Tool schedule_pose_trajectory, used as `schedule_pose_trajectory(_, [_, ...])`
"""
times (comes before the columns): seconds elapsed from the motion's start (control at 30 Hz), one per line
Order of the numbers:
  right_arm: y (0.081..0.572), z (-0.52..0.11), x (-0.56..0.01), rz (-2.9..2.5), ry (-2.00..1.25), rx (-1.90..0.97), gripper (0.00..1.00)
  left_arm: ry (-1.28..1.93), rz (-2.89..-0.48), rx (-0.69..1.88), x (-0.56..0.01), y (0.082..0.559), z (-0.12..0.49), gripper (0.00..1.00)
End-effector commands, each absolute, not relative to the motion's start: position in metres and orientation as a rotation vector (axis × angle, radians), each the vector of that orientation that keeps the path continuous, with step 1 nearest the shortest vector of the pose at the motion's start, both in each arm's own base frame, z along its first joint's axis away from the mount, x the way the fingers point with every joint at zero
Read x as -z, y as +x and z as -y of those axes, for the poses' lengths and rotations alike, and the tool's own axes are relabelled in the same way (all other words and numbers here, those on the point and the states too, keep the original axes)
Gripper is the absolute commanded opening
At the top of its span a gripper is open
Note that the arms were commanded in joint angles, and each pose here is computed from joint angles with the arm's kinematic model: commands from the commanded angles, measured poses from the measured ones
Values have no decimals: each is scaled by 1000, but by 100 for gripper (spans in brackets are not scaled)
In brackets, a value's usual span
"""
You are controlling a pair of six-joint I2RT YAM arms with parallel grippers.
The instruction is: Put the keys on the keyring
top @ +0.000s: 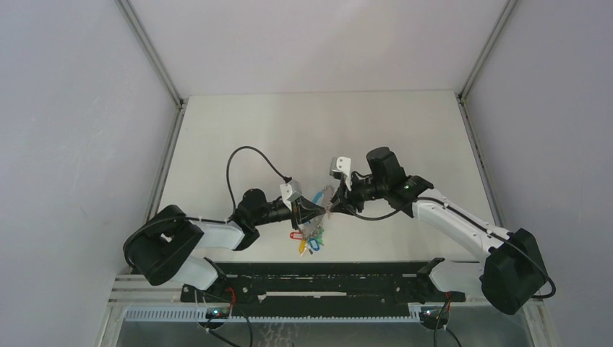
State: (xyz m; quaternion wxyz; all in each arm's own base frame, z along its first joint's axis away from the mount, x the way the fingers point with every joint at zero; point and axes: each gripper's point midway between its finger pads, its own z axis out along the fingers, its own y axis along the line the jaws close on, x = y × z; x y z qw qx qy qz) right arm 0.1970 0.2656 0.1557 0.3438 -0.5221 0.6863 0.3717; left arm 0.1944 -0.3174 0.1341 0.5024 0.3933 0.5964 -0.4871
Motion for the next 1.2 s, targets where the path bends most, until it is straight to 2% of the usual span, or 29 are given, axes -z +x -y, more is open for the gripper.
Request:
schedule_pose_trajectory(0.0, [206,-282,-169,-1606,-1417,-972,33,945,-1345,1148,-155,196,317,0])
schedule_pose_trajectory(0.37, [201,-287,-156,-1576,-1479,-1031,33,947,-1340,1150,-157,196,318,0])
schedule_pose_trajectory(0.57, [202,-289,-150,-1594,-1498,-1052,29,945,-1340,1150,-157,196,318,0])
schedule_pose_trajectory(0.7, [202,-289,-147,-1608,-1498,-1057,20,943,-1338,1146,-158,196,317,0])
schedule_pose_trajectory(0.8, [203,-287,-146,-1626,-1493,-1040,0,940,-1338,1142,-158,197,316,0])
schedule_pose_trajectory(1.1, [208,-277,-157,-1668,-1444,-960,0,936,-1351,1128,-155,197,314,0])
schedule_pose_trajectory(1.17, [207,-278,-163,-1654,-1447,-950,0,945,-1351,1138,-155,195,315,3])
